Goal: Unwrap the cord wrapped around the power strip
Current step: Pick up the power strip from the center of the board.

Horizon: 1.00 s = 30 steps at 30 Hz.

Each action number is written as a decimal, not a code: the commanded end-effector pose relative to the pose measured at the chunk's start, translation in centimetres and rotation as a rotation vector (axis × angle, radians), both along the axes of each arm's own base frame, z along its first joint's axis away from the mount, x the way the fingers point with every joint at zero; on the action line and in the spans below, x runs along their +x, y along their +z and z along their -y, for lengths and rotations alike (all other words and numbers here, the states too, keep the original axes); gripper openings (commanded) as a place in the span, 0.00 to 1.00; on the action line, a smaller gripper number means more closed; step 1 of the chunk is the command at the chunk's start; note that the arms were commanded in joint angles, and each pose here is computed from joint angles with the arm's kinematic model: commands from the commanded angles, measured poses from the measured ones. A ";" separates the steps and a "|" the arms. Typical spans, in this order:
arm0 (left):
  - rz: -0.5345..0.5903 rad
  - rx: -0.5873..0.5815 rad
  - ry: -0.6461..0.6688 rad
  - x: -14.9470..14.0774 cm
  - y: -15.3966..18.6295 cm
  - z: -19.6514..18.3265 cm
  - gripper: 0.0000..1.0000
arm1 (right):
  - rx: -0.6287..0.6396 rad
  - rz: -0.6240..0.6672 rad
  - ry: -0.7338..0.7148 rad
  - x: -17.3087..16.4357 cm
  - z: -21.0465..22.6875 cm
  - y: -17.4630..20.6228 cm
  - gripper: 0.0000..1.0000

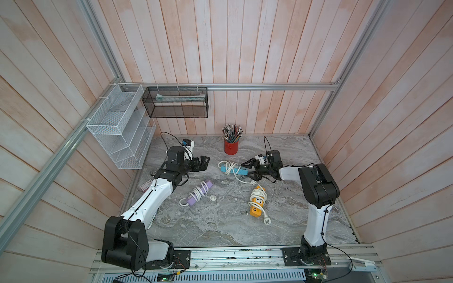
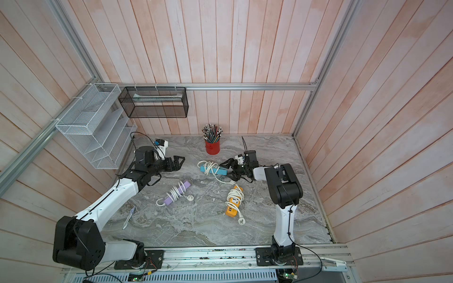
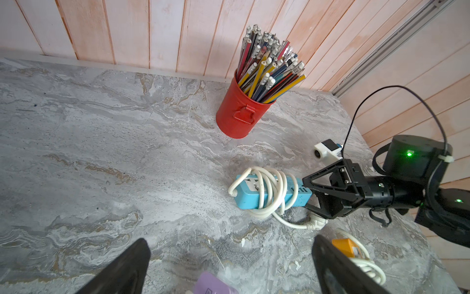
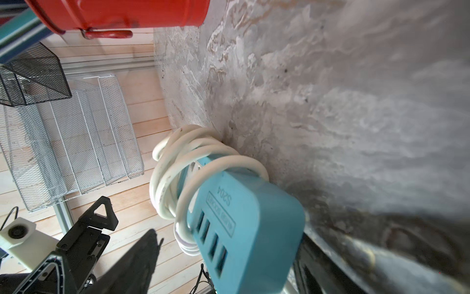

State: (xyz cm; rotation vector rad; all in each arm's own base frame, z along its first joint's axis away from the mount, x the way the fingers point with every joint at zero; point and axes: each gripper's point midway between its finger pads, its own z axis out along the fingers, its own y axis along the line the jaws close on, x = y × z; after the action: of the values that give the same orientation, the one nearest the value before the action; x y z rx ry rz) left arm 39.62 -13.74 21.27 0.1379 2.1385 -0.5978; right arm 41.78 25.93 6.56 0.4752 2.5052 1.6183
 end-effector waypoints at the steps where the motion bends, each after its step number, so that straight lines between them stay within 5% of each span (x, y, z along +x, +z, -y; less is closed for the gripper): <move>1: 0.029 0.015 0.009 -0.1 0.4 -0.5 1.00 | 0.039 0.006 -0.027 0.3 -0.1 0.0 0.81; 30: 0.057 0.018 0.016 -0.3 0.9 -0.8 1.00 | 0.203 -0.051 -0.135 0.0 0.4 -1.8 0.58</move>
State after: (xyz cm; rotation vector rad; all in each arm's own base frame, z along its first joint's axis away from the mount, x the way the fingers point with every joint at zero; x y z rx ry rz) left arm 39.28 -13.50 21.56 0.1369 2.1208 -0.5920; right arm 41.59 25.74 4.98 0.6878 2.3183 1.8276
